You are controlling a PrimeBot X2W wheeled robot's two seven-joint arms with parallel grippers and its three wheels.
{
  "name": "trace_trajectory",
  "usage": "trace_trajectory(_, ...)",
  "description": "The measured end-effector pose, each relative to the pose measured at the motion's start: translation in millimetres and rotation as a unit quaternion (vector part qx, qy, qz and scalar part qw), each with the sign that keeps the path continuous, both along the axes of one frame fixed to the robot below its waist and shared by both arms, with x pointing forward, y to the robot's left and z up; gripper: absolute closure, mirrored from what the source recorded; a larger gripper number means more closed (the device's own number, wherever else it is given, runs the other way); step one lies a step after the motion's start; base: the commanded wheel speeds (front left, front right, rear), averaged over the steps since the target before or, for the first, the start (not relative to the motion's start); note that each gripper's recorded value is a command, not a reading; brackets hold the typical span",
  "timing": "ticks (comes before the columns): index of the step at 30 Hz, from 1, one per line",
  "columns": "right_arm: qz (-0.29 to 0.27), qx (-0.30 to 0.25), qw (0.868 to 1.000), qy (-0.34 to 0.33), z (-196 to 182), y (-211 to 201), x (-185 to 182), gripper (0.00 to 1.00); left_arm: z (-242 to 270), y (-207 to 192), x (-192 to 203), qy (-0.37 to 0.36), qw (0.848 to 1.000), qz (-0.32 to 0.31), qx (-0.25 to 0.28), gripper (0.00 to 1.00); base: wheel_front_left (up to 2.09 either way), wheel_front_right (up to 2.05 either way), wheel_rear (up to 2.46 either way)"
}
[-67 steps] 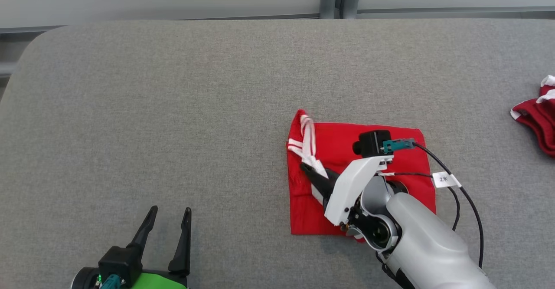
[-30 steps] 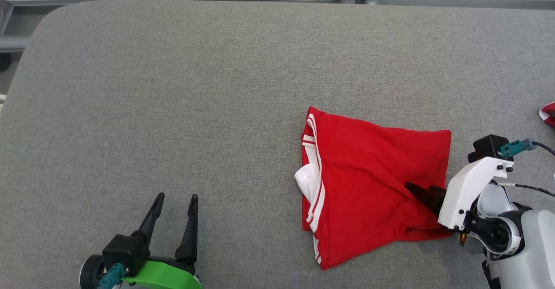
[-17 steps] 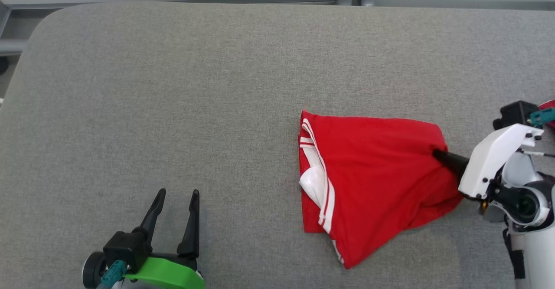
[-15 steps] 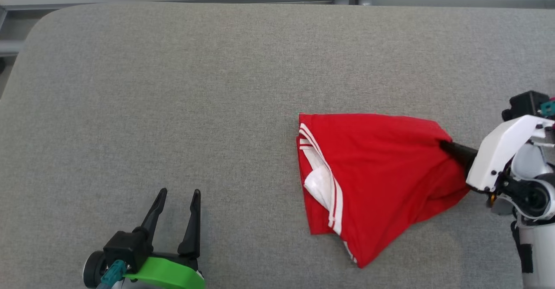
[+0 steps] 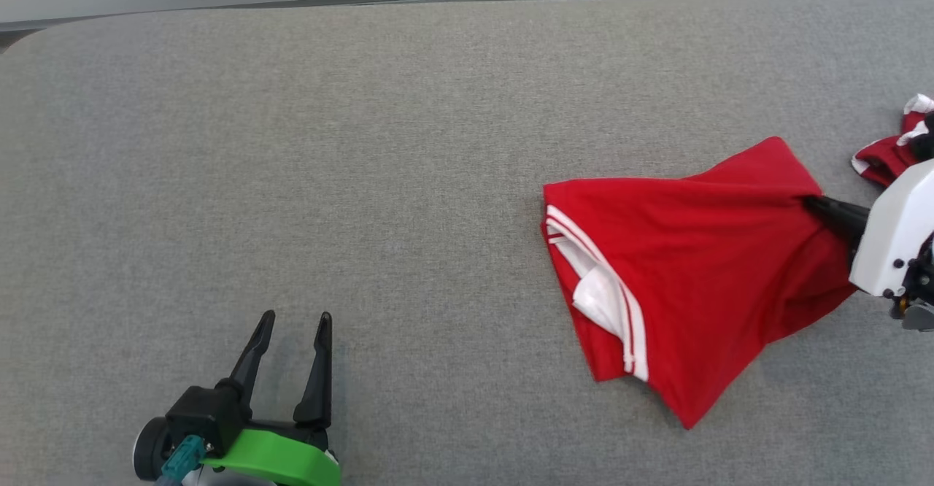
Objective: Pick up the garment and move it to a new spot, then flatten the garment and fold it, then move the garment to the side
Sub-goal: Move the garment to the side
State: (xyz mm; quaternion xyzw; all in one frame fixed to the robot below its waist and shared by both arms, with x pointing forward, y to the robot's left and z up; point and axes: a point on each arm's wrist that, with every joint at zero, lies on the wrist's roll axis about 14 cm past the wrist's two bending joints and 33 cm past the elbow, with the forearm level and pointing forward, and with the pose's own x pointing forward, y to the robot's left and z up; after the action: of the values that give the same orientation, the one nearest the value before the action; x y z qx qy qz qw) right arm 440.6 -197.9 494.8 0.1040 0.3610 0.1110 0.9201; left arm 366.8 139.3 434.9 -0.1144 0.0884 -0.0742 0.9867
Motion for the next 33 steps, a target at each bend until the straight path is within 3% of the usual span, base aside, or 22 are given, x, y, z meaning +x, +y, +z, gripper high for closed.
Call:
trace_trajectory(2,-0.016,-0.033,0.999,-0.007,1.9,-19.7,0.5,1.0,-1.3,-2.8,2.8,0.001,1.0,-0.006,0.0,0.0,0.0,0.0,0.0)
trace_trajectory(4,-0.06,-0.098,0.992,-0.049,17.7,-64.7,9.8,1.0,-4.2,-17.0,13.9,-0.001,0.999,-0.036,0.001,0.0,0.0,0.0,0.0)
trace_trajectory(7,-0.065,-0.133,0.987,-0.07,26.7,-78.9,14.9,1.0,-8.3,-24.9,18.1,0.003,0.999,-0.05,-0.001,0.0,0.0,0.0,0.0)
trace_trajectory(20,-0.112,-0.184,0.969,-0.121,59.8,-127.9,39.6,1.0,-25.1,-61.4,42.4,0.014,0.994,-0.108,-0.013,0.0,0.0,0.0,0.0)
trace_trajectory(33,-0.23,-0.216,0.942,-0.117,49.2,-206.6,35.4,1.0,-41.8,-65.8,49.0,0.035,0.991,-0.126,-0.007,0.0,0.0,0.0,0.0)
